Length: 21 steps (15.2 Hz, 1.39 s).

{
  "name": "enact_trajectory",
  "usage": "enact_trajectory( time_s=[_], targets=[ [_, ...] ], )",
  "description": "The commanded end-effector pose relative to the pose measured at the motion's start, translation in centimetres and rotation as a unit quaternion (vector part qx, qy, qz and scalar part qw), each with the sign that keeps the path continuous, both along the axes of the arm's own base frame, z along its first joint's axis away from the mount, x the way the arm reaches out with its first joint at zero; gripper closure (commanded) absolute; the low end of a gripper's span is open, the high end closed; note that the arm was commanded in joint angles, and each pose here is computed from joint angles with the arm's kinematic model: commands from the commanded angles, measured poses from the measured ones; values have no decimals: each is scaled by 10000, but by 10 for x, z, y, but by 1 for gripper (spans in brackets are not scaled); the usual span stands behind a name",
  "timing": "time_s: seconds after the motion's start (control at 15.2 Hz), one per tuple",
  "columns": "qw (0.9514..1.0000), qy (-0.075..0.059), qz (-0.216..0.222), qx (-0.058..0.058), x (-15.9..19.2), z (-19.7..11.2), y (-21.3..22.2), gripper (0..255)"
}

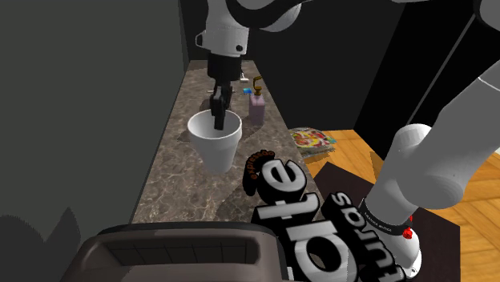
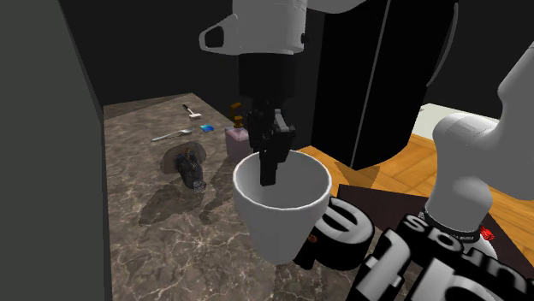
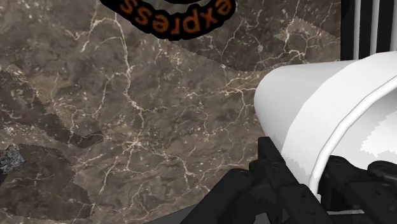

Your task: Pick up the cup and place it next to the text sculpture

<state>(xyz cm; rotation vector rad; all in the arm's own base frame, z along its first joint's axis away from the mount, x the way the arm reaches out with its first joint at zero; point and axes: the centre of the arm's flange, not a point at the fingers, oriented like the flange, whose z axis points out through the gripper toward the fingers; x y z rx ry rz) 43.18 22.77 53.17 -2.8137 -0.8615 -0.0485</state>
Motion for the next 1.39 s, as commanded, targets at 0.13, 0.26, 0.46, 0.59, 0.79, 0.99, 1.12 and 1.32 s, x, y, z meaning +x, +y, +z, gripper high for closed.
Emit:
enact_trajectory(
  time_s=[0.13, 0.26, 0.46, 0.59, 0.79, 0.99, 1.12, 1.32],
  targets=[
    [10000, -1, 0, 0, -1, 22, 0, 255],
    [10000, -1, 0, 0, 5, 23, 12, 255],
    [10000, -1, 0, 0, 21, 24, 48, 255],
    [10000, -1, 0, 0, 28, 19, 64, 255],
    [10000, -1, 0, 0, 28, 4, 64, 255],
    [10000, -1, 0, 1, 28, -12, 64, 255],
    [10000, -1, 0, 0, 28, -23, 64, 255],
    [10000, -1, 0, 0, 28, -39, 64, 255]
  ],
)
